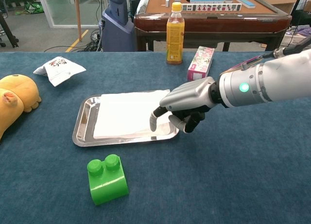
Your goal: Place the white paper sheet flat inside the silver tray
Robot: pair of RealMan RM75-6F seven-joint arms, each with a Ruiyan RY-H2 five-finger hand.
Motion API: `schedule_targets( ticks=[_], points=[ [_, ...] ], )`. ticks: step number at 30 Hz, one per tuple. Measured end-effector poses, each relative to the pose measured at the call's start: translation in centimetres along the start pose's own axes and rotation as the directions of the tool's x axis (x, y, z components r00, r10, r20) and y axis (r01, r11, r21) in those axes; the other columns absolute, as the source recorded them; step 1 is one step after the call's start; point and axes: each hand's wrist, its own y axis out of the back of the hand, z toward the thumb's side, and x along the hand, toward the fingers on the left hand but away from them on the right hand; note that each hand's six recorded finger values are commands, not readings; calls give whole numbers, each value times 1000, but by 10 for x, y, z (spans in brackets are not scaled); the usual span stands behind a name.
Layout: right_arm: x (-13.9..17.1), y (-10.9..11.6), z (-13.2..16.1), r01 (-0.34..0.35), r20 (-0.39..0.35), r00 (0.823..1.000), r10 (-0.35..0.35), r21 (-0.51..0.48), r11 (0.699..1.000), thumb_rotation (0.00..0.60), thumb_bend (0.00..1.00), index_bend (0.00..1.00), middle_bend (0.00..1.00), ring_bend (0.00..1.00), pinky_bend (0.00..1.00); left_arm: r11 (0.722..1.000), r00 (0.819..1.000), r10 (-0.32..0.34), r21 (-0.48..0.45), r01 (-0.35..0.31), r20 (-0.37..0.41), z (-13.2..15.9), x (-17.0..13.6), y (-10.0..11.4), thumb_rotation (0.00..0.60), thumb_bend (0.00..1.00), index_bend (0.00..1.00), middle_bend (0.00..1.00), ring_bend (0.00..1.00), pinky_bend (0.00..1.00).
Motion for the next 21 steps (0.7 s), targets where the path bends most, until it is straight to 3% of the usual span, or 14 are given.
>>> schedule_targets(
  ticks=[11,21],
  points=[
    [16,24,11,92,-39,995,-94,-63,994,600,1000,242,1000,1000,1000,1000,1000,4,2,-4,-4,-1,-1,2,600,335,67,22,38,8],
    [3,38,-22,110,67,992,-107,-35,993,600,1000,242,1000,1000,1000,1000,1000,5,2,-5,-12,-2,-3,3,600,335,67,22,37,8]
  ],
)
